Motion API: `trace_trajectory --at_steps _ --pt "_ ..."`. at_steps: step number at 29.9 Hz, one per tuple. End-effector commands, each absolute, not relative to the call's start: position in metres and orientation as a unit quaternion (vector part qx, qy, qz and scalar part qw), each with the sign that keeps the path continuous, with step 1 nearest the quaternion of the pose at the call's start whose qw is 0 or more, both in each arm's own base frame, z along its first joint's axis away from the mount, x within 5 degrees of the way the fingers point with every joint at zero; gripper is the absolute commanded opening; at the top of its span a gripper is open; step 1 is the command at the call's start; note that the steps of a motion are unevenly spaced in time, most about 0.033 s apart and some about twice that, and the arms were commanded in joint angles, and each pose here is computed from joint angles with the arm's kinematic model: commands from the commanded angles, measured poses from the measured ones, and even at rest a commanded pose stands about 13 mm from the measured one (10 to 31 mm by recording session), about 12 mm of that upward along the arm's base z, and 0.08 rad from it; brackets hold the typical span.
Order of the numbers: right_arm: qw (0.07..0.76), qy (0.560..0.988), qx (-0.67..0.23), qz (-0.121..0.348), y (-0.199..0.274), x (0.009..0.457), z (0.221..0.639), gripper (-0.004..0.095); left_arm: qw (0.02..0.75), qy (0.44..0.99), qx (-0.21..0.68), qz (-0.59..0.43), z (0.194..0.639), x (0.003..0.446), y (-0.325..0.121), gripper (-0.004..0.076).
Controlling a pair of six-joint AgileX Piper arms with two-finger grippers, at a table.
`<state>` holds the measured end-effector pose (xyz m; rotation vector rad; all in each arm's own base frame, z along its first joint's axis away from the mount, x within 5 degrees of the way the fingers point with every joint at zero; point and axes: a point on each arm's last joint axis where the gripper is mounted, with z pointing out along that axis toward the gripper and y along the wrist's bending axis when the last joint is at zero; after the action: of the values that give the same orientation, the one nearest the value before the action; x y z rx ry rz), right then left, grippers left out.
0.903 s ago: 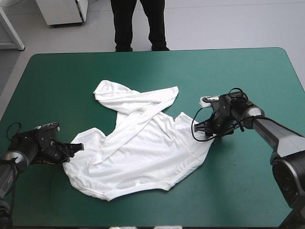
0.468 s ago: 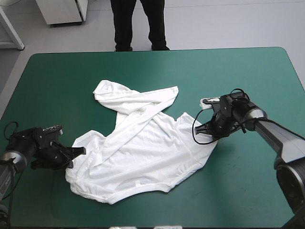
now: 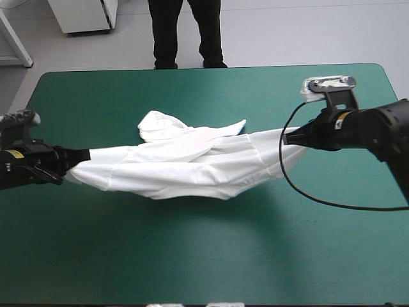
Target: Fold the cloth
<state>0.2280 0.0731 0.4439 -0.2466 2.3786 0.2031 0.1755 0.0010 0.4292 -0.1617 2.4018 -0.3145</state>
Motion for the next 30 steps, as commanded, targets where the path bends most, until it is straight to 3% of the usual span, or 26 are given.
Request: trace_trajectory --at_steps 1,7,14,25,30 --pt "0.460 0.879 -0.096 0.078 0.057 0.188 0.506 -0.0017 0.441 0.885 -0.028 -0.149 0.488 0.154 -0.010 -0.0010" --pt "0.577 0.807 -0.085 0.091 0.039 0.136 0.582 -0.0017 0.570 0.803 0.013 -0.173 0.563 0.114 -0.022 -0.0010" --pt "0.685 0.714 -0.078 0.117 0.022 0.077 0.637 -0.0017 0.684 0.709 0.052 -0.163 0.623 0.056 -0.032 -0.0010" --pt "0.790 0.591 -0.084 0.140 0.001 -0.001 0.675 -0.0011 0.803 0.551 0.107 -0.199 0.675 -0.009 -0.048 -0.0010" --pt "0.787 0.598 -0.074 0.132 -0.001 0.001 0.674 -0.0011 0.802 0.556 0.105 -0.192 0.676 -0.005 -0.047 -0.0010"
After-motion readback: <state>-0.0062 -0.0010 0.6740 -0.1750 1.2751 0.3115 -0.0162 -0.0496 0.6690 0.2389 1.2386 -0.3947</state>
